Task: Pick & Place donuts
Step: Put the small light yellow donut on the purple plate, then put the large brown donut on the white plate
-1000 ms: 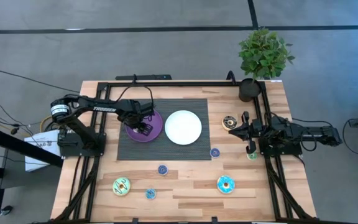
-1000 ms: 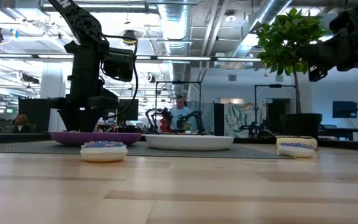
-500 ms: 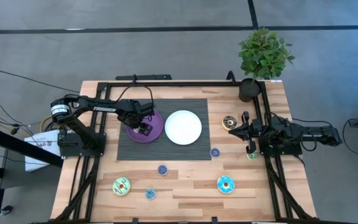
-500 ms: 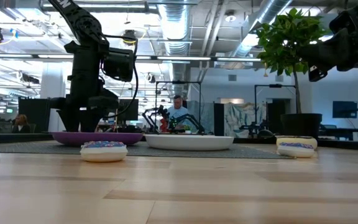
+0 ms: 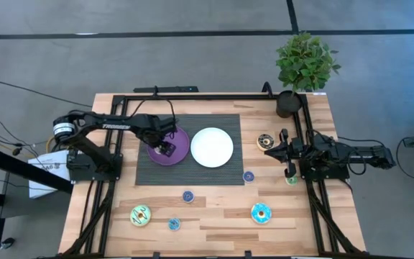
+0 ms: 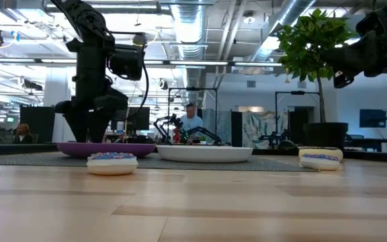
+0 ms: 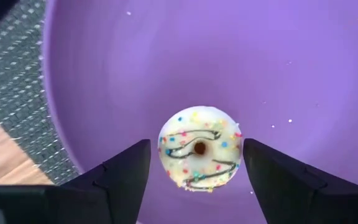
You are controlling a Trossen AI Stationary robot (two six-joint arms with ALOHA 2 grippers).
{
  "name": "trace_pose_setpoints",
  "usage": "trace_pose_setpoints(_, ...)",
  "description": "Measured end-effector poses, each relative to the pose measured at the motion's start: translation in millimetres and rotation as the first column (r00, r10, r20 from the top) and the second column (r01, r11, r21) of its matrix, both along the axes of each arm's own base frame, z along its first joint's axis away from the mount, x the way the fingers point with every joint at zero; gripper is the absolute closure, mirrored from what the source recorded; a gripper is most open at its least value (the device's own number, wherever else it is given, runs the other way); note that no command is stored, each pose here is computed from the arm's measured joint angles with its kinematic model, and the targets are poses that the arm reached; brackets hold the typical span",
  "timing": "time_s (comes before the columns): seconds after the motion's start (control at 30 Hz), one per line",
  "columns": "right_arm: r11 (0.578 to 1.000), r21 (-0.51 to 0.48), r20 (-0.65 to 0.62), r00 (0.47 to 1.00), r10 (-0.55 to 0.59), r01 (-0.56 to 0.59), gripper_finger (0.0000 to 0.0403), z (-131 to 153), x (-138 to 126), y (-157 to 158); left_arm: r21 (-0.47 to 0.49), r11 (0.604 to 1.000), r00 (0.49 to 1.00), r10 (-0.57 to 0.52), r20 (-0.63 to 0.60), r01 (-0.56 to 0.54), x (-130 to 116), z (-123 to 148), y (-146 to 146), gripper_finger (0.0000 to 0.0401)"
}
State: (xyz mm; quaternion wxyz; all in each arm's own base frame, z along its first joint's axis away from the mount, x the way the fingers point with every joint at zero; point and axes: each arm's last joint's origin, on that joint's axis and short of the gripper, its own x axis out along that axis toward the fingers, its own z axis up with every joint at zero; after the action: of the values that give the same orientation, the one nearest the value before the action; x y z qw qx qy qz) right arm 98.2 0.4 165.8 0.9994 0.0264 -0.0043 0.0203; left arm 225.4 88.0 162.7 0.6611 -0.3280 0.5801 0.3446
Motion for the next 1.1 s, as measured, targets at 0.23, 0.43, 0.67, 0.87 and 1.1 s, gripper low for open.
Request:
trace_pose_setpoints(0.23,1.0,0.0,0.0,1.0,0.0,0.0,0.0403,0,0,0,0.022,1.0,0.998,-0.014,0.053,0.013,-8,19,-4,0.0149)
trace_pose_setpoints(0.43,1.0,0.0,0.0,1.0,0.0,0.0,0.0403,0,0,0,0.055,0.998,0.989,-0.048,0.141,0.041,-17,43,-18,0.0149)
trace_pose_setpoints(0.67,1.0,0.0,0.0,1.0,0.0,0.0,0.0403,0,0,0,0.194,0.977,0.952,-0.135,0.274,0.083,-28,75,-47,0.0149)
trace_pose_setpoints(0.87,1.0,0.0,0.0,1.0,0.0,0.0,0.0403,0,0,0,0.313,0.942,0.9,-0.235,0.368,0.118,-39,96,-73,0.0149)
trace_pose_setpoints(1.1,1.0,0.0,0.0,1.0,0.0,0.0,0.0403,0,0,0,0.349,0.932,0.818,-0.277,0.505,0.1,-48,113,-97,0.0149)
